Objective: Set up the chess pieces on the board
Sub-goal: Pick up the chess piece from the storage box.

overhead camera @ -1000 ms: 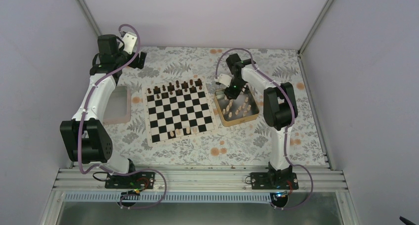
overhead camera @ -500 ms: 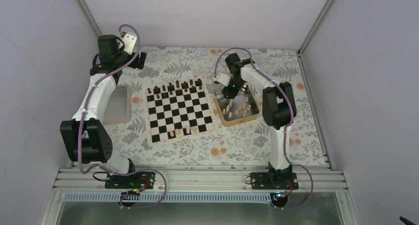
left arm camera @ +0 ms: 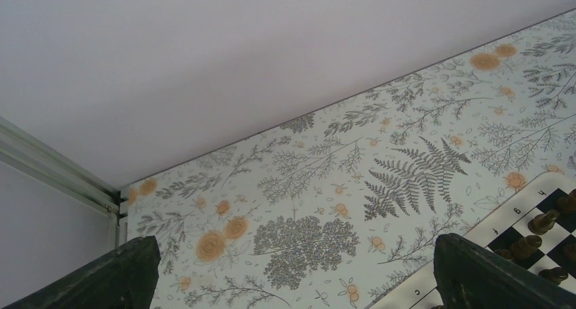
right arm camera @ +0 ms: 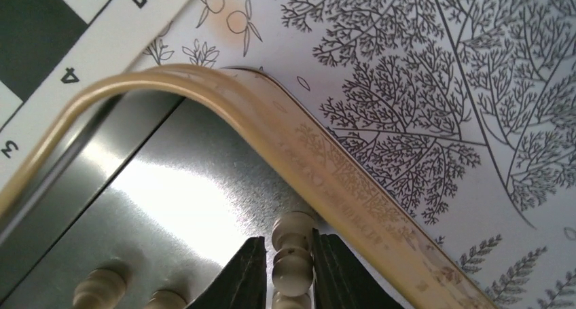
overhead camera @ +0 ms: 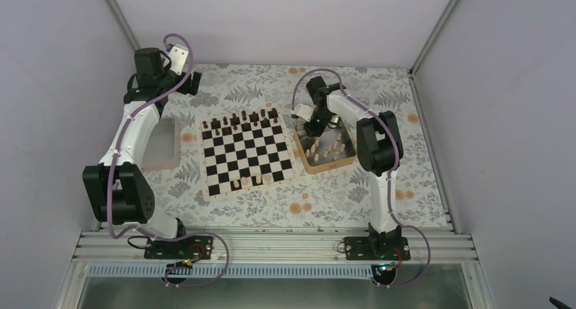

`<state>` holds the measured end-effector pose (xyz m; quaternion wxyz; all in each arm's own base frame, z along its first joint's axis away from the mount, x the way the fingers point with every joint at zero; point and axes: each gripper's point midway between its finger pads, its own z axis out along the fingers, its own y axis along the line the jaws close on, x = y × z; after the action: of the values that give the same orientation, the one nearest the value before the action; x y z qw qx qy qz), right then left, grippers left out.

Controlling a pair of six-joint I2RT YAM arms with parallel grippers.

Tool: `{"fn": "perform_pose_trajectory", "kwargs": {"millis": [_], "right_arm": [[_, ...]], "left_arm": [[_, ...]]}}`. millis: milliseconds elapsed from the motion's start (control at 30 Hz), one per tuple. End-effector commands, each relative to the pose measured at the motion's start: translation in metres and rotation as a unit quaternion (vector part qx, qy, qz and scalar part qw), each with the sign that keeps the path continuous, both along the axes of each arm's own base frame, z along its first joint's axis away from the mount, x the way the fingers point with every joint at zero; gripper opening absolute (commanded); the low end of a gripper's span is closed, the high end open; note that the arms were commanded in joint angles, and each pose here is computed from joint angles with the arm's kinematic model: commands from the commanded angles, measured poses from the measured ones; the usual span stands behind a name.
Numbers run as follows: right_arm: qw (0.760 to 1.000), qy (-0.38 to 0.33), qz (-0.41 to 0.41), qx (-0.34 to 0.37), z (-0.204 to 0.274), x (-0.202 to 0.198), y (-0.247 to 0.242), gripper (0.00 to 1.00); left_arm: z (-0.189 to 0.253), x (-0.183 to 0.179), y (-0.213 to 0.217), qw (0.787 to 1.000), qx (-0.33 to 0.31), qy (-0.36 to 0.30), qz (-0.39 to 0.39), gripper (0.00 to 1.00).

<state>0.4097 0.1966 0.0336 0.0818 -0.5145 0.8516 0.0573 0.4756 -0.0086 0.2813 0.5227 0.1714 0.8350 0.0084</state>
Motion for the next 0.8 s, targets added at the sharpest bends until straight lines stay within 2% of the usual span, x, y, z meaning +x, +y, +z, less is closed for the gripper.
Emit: {"fn": "perform_pose_trajectory", "kwargs": {"millis": [0, 200, 533, 767], "right_arm": [[1.000, -0.006, 0.004, 0.010, 0.001, 0.002, 0.009, 0.16], [1.000, -0.018, 0.001, 0.012, 0.013, 0.003, 0.008, 0.08], [0.998, -0.067, 0.000, 0.001, 0.078, 0.005, 0.004, 0.08], [0.993, -0.101, 0.058, 0.003, 0.119, -0.006, 0.060, 0.09]], "left_arm": [[0.003, 0.001, 0.001, 1.000, 0.003, -0.010, -0.001, 1.00], [0.004, 0.000, 0.000, 1.000, 0.002, -0.010, -0.001, 1.00], [0.005, 0.000, 0.001, 1.000, 0.002, -0.012, -0.001, 1.00], [0.004, 0.001, 0.003, 1.000, 0.006, -0.011, 0.006, 1.00]]}}
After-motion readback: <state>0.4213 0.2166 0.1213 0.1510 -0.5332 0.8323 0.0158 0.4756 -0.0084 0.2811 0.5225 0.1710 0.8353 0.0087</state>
